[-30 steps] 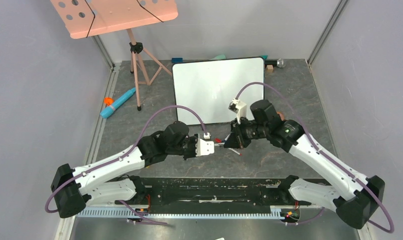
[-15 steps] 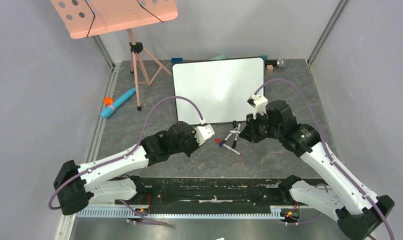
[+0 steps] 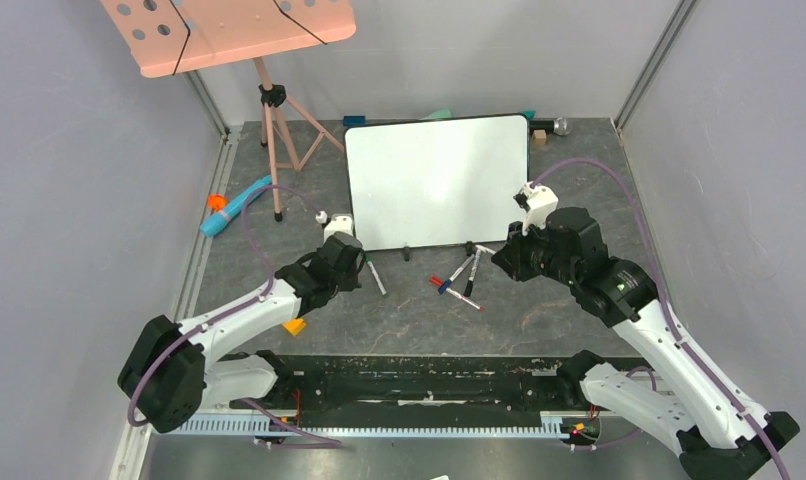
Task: Write a sentence on the whiteboard
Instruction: Place the pen cap at the center of the board.
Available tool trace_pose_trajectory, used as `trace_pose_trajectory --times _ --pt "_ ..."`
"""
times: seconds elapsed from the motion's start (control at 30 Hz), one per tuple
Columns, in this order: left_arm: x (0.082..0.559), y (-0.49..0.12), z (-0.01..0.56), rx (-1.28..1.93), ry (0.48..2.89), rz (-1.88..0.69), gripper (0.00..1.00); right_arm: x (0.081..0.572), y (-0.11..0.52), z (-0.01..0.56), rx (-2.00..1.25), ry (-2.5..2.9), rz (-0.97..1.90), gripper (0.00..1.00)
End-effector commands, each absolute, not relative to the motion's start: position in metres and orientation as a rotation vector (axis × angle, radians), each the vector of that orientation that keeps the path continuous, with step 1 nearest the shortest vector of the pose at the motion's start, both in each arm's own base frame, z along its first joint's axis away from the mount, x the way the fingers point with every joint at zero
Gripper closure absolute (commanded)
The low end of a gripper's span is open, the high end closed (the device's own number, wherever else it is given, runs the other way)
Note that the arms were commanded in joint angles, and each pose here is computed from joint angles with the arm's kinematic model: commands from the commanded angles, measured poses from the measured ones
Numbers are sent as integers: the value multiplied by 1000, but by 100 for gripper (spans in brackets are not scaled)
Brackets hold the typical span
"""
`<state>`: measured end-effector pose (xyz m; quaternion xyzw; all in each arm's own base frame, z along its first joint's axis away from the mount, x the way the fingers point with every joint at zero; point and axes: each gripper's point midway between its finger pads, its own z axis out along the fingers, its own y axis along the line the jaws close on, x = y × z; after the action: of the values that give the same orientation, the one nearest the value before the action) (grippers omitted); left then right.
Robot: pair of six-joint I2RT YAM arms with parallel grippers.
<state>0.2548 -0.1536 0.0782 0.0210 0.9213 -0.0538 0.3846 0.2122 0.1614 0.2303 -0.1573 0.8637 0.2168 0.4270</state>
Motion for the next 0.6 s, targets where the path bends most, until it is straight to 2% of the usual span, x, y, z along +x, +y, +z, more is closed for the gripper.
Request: trace_pose_trajectory --times 0.0,0.3,0.37,0.47,0.57 --pt "259 -139 67 -190 2319 -139 98 220 162 240 -362 2100 542 100" --pt "253 -136 36 -248 2358 -183 97 219 167 235 -369 2093 577 100" --pt "253 -138 35 -256 2357 -208 92 220 166 234 -368 2092 569 100" --pt "253 -135 32 -285 2357 -208 76 222 162 234 -357 2087 542 100" --pt "252 -132 29 -303 2362 -212 72 223 159 236 -346 2082 526 100"
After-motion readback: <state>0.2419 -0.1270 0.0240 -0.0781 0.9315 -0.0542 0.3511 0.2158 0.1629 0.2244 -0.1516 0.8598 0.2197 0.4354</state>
